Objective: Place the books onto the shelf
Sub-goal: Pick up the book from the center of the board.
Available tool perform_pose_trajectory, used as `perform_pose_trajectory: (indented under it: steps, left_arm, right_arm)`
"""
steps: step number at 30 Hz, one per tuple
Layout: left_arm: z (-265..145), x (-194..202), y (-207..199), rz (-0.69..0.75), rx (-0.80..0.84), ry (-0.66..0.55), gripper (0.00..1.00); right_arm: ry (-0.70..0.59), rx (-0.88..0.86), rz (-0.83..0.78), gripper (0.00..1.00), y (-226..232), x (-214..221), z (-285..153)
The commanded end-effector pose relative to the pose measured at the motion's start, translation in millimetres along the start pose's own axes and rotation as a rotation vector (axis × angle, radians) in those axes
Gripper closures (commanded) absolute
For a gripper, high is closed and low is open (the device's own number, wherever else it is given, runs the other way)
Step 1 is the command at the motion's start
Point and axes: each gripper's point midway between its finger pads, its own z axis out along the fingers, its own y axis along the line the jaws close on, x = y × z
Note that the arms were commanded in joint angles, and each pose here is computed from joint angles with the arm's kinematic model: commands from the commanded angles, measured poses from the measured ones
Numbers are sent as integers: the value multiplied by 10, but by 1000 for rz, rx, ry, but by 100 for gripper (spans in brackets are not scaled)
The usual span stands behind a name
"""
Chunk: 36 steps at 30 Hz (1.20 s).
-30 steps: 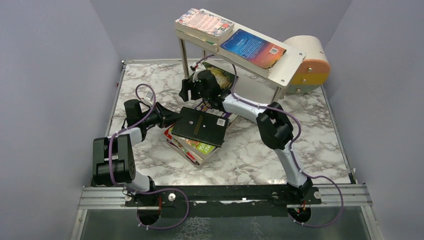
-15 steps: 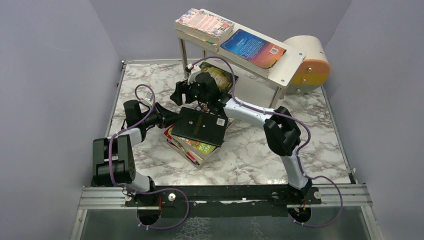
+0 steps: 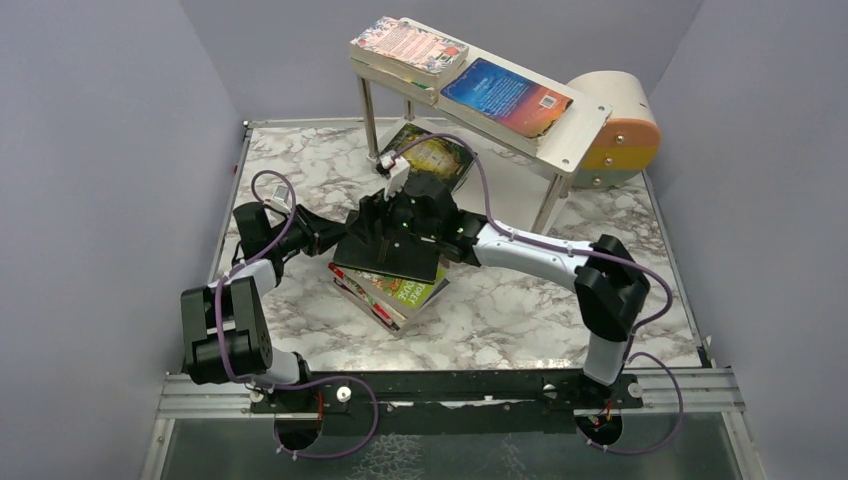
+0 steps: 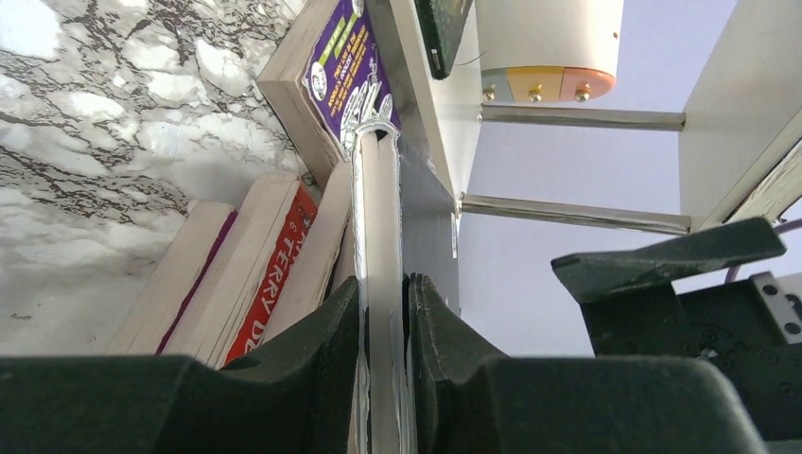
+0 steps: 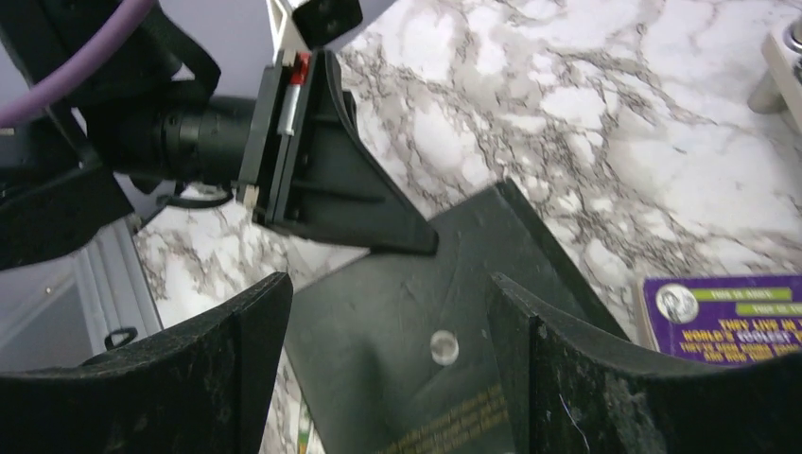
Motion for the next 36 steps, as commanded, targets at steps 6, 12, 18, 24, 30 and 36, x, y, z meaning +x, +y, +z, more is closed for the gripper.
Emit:
perform_pose_trajectory:
  steps: [6, 12, 18, 24, 30, 36]
  left_arm:
    - [-78, -182, -20, 49, -12, -85, 100]
    - [-148, -201, -7, 43, -18, -113, 100]
    - [-193, -226, -28, 48, -16, -120, 100]
    - [-232, -199, 45, 47, -44, -117, 100]
    - [-322, -234, 101, 34, -59, -139, 100]
    - [-335, -277, 78, 24, -42, -158, 100]
  right_arm:
    - [17, 185, -109, 27, -291, 76, -594]
    - [80, 298, -151, 27, -543, 285, -691]
    - [116, 361, -152, 26, -683, 428, -706]
    - [149, 271, -120, 26, -549, 552, -551]
    - [233, 207, -100, 26, -499, 857, -432]
    - [307, 165, -80, 27, -470, 1108, -383]
